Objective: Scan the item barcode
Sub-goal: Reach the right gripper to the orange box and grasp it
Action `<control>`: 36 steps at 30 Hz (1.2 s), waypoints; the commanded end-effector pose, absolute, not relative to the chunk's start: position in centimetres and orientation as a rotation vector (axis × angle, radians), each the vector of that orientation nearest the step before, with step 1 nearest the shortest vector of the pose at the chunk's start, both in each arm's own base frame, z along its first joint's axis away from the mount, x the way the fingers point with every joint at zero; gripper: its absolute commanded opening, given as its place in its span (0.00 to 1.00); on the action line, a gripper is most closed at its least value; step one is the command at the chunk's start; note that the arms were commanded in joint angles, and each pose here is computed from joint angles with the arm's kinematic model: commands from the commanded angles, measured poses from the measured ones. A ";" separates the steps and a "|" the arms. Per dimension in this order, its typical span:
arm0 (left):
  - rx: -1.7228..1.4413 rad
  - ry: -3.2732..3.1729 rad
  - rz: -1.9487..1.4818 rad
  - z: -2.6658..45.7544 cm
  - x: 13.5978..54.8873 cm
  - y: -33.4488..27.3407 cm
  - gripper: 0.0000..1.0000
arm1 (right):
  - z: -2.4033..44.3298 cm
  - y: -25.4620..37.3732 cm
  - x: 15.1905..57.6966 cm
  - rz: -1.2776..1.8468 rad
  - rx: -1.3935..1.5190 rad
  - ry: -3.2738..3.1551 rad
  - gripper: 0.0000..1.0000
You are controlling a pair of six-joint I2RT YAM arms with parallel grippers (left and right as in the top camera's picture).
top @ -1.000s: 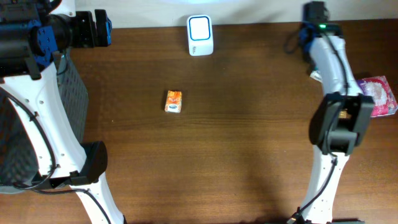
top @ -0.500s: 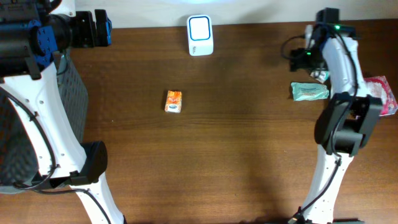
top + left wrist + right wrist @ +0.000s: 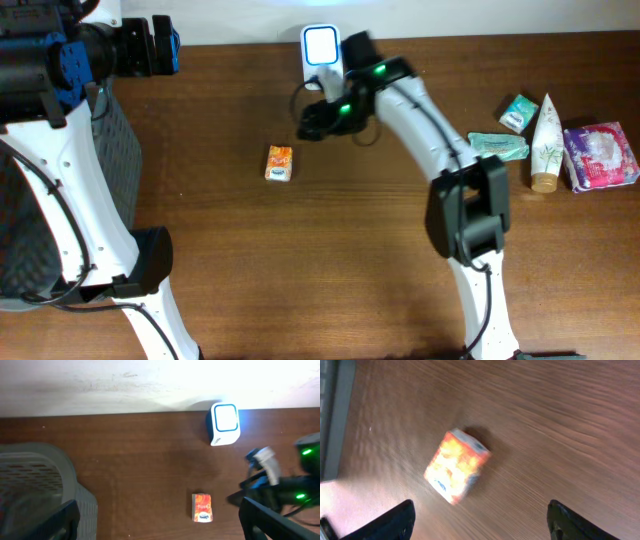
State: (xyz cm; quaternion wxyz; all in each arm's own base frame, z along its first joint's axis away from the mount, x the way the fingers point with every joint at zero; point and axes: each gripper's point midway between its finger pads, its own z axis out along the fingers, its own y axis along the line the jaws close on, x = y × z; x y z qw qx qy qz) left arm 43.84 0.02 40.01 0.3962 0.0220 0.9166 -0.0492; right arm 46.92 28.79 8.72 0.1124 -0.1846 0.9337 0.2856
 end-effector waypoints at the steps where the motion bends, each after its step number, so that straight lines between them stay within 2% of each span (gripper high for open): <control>1: 0.052 2.319 -0.137 40.2 43.7 0.0 0.99 | 7.4 30.9 46.8 0.794 -0.268 2.796 0.72; 7: 0.052 2.319 -0.137 40.2 43.7 0.0 0.99 | 4.5 31.4 46.3 0.718 -0.010 2.845 0.65; 16: 0.052 2.319 -0.137 40.2 43.7 0.0 0.99 | 2.0 34.3 43.7 0.757 -0.075 2.860 0.61; 19: 0.052 2.319 -0.137 40.2 43.7 0.0 0.99 | 1.0 33.8 43.5 0.692 -0.068 2.865 0.50; 22: 0.052 2.319 -0.137 40.2 43.7 0.0 0.99 | 0.4 33.5 43.0 0.687 -0.068 2.887 0.04; 24: 0.052 2.319 -0.137 40.2 43.7 0.0 0.99 | 0.9 34.0 42.7 0.744 -0.106 2.886 0.04; 27: 0.052 2.319 -0.137 40.2 43.7 0.0 0.99 | 4.0 35.2 42.7 1.002 -0.294 2.814 0.04; 30: 0.052 2.319 -0.137 40.2 43.7 0.0 0.99 | 11.0 34.6 43.2 1.443 -0.567 2.549 0.04; 33: 0.052 2.319 -0.137 40.2 43.7 0.0 0.99 | 15.7 30.3 44.5 1.791 -0.536 2.353 0.04; 36: 0.052 2.319 -0.137 40.2 43.7 0.0 0.99 | 17.9 26.2 45.8 1.941 -0.472 2.235 0.04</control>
